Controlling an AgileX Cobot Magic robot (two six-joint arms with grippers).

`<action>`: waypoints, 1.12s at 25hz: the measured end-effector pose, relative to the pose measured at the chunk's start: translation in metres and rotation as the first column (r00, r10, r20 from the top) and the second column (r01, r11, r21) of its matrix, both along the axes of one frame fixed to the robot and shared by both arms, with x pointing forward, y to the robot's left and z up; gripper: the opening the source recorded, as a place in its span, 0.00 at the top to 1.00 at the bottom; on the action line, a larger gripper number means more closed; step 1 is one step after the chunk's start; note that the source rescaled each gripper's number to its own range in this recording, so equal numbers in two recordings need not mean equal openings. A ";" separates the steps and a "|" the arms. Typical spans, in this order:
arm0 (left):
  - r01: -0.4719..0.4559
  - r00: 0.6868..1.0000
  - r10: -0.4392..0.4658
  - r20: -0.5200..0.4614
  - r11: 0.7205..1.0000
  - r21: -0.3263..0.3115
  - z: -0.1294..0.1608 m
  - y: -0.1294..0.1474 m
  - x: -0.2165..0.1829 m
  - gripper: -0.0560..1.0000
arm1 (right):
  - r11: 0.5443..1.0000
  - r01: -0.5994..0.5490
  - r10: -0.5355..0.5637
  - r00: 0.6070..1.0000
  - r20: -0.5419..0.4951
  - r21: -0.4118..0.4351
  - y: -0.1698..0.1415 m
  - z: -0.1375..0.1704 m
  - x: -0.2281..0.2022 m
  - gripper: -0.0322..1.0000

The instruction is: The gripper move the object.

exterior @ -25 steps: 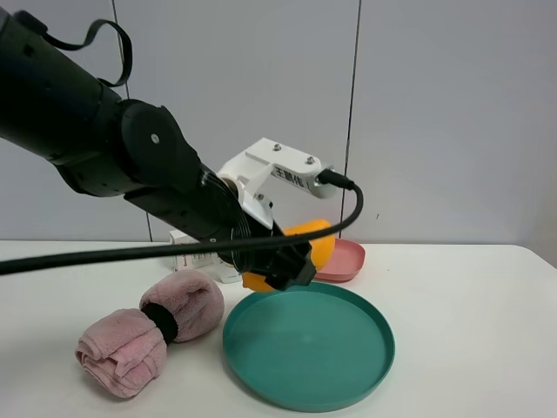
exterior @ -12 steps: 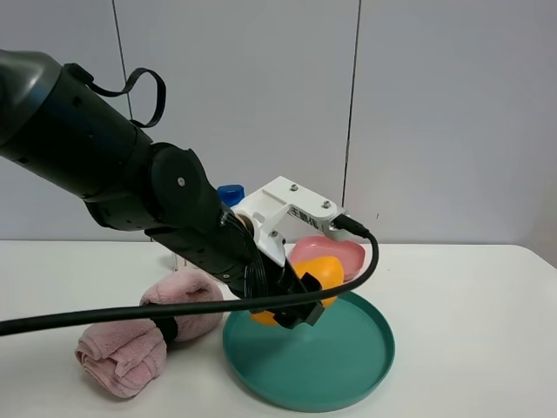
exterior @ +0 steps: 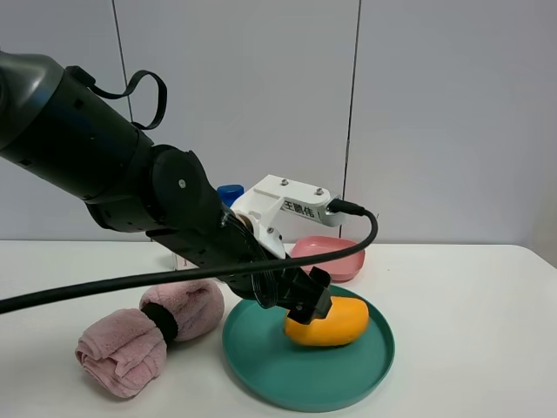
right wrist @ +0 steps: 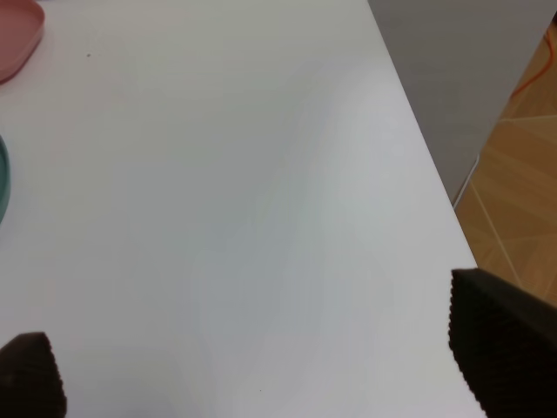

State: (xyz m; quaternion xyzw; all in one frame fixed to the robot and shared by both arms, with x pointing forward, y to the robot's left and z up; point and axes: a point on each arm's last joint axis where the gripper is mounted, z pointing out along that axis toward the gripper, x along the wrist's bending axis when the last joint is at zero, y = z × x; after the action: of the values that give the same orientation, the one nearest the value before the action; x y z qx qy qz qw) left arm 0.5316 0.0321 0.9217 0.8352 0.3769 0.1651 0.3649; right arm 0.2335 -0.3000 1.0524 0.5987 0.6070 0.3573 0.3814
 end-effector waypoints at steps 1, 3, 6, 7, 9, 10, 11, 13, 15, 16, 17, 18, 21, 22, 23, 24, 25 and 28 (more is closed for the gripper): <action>0.009 1.000 -0.009 0.006 1.000 0.001 0.004 0.000 -0.001 0.32 | 1.000 0.000 0.000 1.000 0.000 0.000 0.000 0.000 0.000 0.00; 0.037 0.999 -0.037 0.023 0.999 0.001 0.019 0.002 -0.004 0.32 | 1.000 0.000 0.000 1.000 0.000 0.000 0.000 0.000 0.000 0.00; 0.089 0.991 -0.088 0.098 0.996 -0.003 0.057 0.008 -0.010 0.32 | 1.000 0.000 0.000 1.000 0.000 0.000 0.000 0.000 0.000 0.00; 0.098 0.988 -0.096 0.121 0.995 -0.004 0.070 0.013 -0.012 0.32 | 1.000 0.000 0.000 1.000 0.000 0.000 0.000 0.000 0.000 0.00; 0.105 0.981 -0.104 0.162 0.994 0.005 0.093 0.025 -0.013 0.32 | 1.000 0.000 0.000 1.000 0.000 0.000 0.000 0.000 0.000 0.00; 0.098 0.980 -0.098 0.172 0.995 0.010 0.103 0.034 -0.012 0.32 | 1.000 0.000 0.000 1.000 0.000 0.000 0.000 0.000 0.000 0.00; 0.092 0.979 -0.095 0.183 0.995 0.027 0.114 0.043 -0.010 0.32 | 1.000 0.000 0.000 1.000 0.000 0.000 0.000 0.000 0.000 0.00; 0.079 0.974 -0.094 0.205 0.994 0.081 0.132 0.062 -0.005 0.32 | 1.000 0.000 0.000 1.000 0.000 0.000 0.000 0.000 0.000 0.00; 0.040 0.971 -0.073 0.226 0.988 0.148 0.149 0.086 0.002 0.32 | 1.000 0.000 0.000 1.000 0.000 0.000 0.000 0.000 0.000 0.00; 0.018 0.969 -0.064 0.239 0.982 0.189 0.156 0.098 0.005 0.32 | 1.000 0.000 0.000 1.000 0.000 0.000 0.000 0.000 0.000 0.00; -0.018 0.968 -0.038 0.250 0.975 0.219 0.164 0.112 0.009 0.32 | 1.000 0.000 0.000 1.000 0.000 0.000 0.000 0.000 0.000 0.00; -0.059 0.969 -0.007 0.248 0.964 0.258 0.169 0.129 0.012 0.32 | 1.000 0.000 0.000 1.000 0.000 0.000 0.000 0.000 0.000 0.00; -0.211 0.959 0.139 0.246 0.931 0.298 0.183 0.181 0.016 0.32 | 1.000 0.000 0.000 1.000 0.000 0.000 0.000 0.000 0.000 0.00; -0.268 0.948 0.197 0.248 0.916 0.298 0.188 0.199 0.016 0.32 | 1.000 0.000 0.000 1.000 0.000 0.000 0.000 0.000 0.000 0.00; -0.315 0.938 0.248 0.243 0.902 0.296 0.191 0.214 0.014 0.32 | 1.000 0.000 0.000 1.000 0.000 0.000 0.000 0.000 0.000 0.00; -0.368 0.921 0.302 0.246 0.883 0.291 0.197 0.230 0.010 0.32 | 1.000 0.000 0.000 1.000 0.000 0.000 0.000 0.000 0.000 0.00; -0.417 0.902 0.356 0.243 0.863 0.284 0.203 0.245 0.004 0.32 | 1.000 0.000 0.000 1.000 0.000 0.000 0.000 0.000 0.000 0.00; -0.528 0.846 0.468 0.258 0.805 0.270 0.222 0.278 -0.018 0.32 | 1.000 0.000 0.000 1.000 0.000 0.000 0.000 0.000 0.000 0.00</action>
State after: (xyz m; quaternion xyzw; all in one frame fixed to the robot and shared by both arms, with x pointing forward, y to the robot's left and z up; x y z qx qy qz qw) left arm 0.5134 0.3105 1.1439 0.7372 0.5159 0.3901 0.1954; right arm 0.2335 -0.3000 1.0524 0.5987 0.6070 0.3573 0.3814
